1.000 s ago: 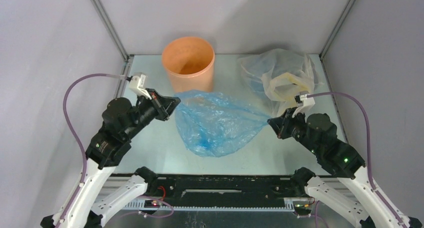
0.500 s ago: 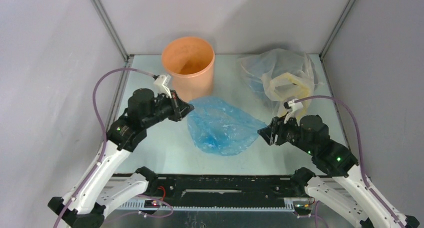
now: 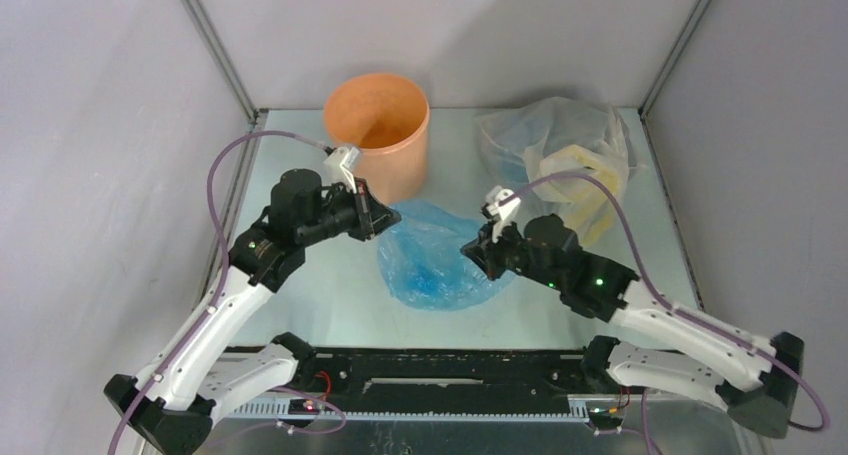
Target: Put the trash bags into the trash bin
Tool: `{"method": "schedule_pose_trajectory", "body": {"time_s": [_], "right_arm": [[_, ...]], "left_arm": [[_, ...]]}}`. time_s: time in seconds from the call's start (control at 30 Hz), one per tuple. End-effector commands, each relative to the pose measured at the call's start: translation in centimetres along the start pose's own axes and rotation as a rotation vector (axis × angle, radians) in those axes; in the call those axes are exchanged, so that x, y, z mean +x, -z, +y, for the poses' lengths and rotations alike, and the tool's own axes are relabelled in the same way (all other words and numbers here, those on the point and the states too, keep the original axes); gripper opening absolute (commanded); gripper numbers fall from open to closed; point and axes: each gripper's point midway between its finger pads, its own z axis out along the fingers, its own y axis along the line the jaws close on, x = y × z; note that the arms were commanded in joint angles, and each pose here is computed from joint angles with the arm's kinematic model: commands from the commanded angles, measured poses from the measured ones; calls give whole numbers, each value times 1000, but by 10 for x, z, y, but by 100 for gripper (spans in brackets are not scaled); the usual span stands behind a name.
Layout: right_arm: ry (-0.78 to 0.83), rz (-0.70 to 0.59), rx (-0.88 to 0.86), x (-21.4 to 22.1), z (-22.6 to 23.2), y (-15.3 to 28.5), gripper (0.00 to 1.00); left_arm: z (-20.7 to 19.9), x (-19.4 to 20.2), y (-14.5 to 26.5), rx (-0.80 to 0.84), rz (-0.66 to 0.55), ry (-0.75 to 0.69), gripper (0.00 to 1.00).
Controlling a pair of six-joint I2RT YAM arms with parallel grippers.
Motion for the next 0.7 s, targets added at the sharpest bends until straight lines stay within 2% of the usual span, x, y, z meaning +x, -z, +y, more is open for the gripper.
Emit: {"method": "schedule_pose_trajectory", "body": {"time_s": [0.0, 0.07, 0.23, 0.5, 0.67], "right_arm": [[55, -184, 32, -51, -2, -26, 0], [65, -212, 8, -60, 2, -37, 0], [78, -190, 21, -57, -1, -62, 0], [109, -110, 26, -31, 10, -91, 0], [176, -49, -31, -3, 44, -104, 0]], "left_arm": [[-16, -14, 3, 65, -33, -10, 0], [-16, -12, 4, 70, -29, -9, 0], [-15, -6, 5, 70, -13, -10, 0], [-24, -6, 11, 105, -1, -15, 0], [-24, -9, 13, 96, -16, 5, 0]]}}
